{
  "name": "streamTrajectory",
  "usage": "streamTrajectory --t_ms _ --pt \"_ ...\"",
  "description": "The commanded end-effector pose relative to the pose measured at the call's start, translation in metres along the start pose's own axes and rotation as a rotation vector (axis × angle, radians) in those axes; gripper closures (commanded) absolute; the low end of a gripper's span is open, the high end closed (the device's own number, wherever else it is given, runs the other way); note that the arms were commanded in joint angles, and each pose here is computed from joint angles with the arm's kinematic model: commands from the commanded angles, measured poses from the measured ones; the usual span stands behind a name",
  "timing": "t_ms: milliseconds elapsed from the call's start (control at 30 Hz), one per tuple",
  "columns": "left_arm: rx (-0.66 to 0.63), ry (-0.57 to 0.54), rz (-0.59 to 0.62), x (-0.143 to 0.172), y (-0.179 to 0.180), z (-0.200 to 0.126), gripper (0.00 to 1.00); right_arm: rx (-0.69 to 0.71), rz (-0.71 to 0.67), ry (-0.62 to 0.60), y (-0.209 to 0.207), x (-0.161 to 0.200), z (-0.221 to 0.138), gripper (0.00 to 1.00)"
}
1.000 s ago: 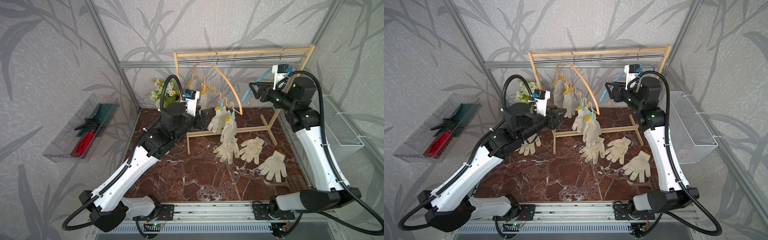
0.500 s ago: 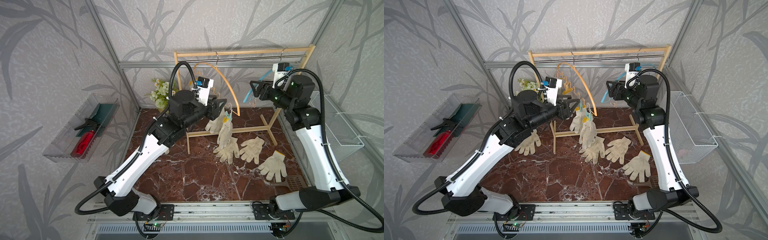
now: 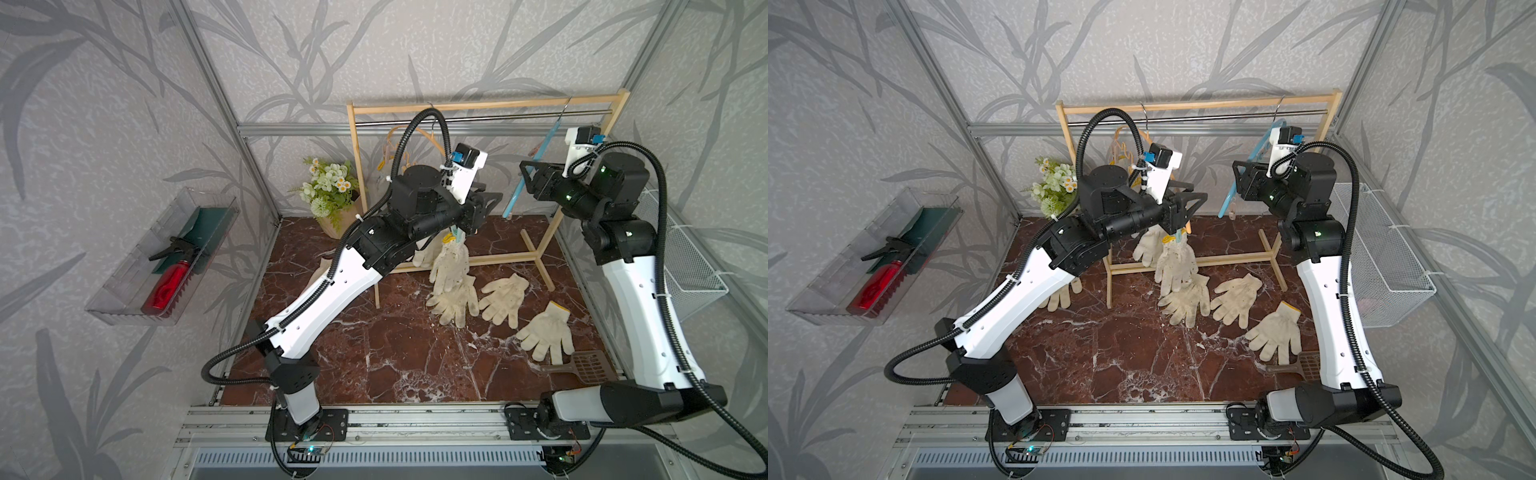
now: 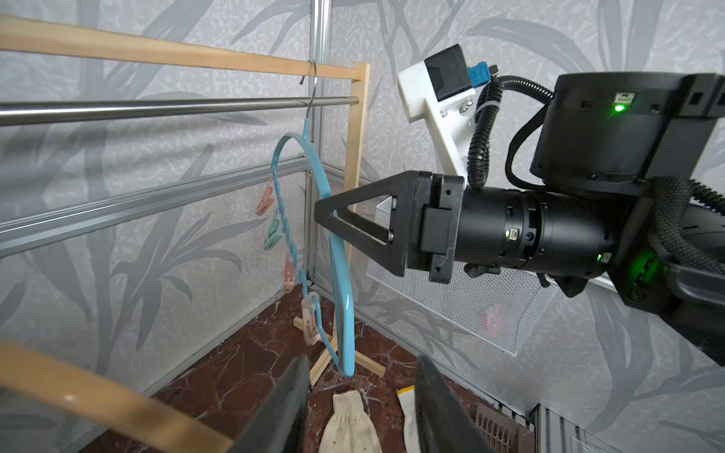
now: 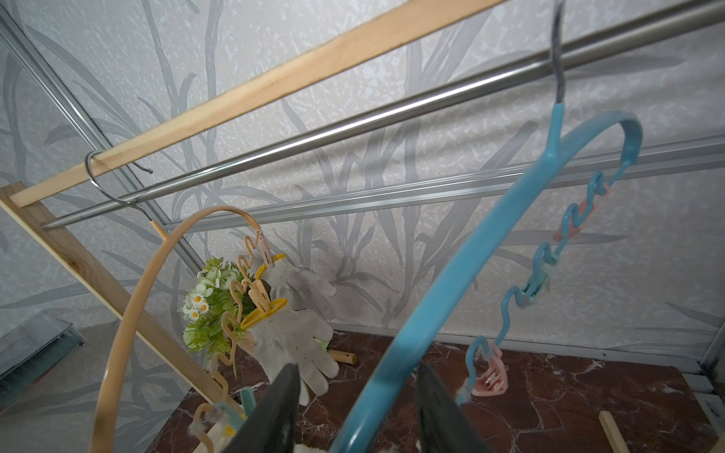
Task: Clip the gloves onto a hanger to dry
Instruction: Adjust the hanger on the clothesline.
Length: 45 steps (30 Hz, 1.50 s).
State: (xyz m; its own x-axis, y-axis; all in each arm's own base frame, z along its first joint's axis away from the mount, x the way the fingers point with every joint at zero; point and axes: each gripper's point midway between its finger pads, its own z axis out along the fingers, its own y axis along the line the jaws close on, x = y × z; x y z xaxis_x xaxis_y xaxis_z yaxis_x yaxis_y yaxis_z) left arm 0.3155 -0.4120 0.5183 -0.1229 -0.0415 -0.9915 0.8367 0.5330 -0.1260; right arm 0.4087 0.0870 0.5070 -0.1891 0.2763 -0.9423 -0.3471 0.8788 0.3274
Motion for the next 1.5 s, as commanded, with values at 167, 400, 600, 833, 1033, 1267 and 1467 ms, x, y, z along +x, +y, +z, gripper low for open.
streamTrajectory --t_ms 167,400,600,833,1033,1267,1467 --pt "-0.018 0.091 0.056 0.033 0.003 0.041 0.56 -0.090 0.004 -0.022 0.017 -0.008 0.002 0.52" --pt "-0.044 0.097 0.069 0.052 0.012 0.062 0.54 -0.116 -0.002 -0.021 0.022 -0.009 0.002 0.52" --pt "-0.070 0.079 0.065 0.054 0.019 0.073 0.62 -0.121 -0.001 -0.019 0.022 -0.009 0.003 0.52" --pt "-0.150 0.081 0.082 0.053 0.033 0.071 0.86 -0.117 -0.004 -0.023 0.021 -0.008 0.002 0.44" --pt "-0.250 0.065 0.091 0.037 0.045 0.051 1.00 -0.089 -0.026 -0.038 0.017 -0.008 -0.002 0.32" --pt "-0.357 0.067 0.129 0.027 0.060 0.023 1.00 -0.055 -0.030 -0.050 0.005 -0.009 -0.006 0.28" --pt "-0.419 0.068 0.138 0.022 0.069 0.007 1.00 -0.033 -0.020 -0.070 -0.005 -0.012 -0.008 0.27"
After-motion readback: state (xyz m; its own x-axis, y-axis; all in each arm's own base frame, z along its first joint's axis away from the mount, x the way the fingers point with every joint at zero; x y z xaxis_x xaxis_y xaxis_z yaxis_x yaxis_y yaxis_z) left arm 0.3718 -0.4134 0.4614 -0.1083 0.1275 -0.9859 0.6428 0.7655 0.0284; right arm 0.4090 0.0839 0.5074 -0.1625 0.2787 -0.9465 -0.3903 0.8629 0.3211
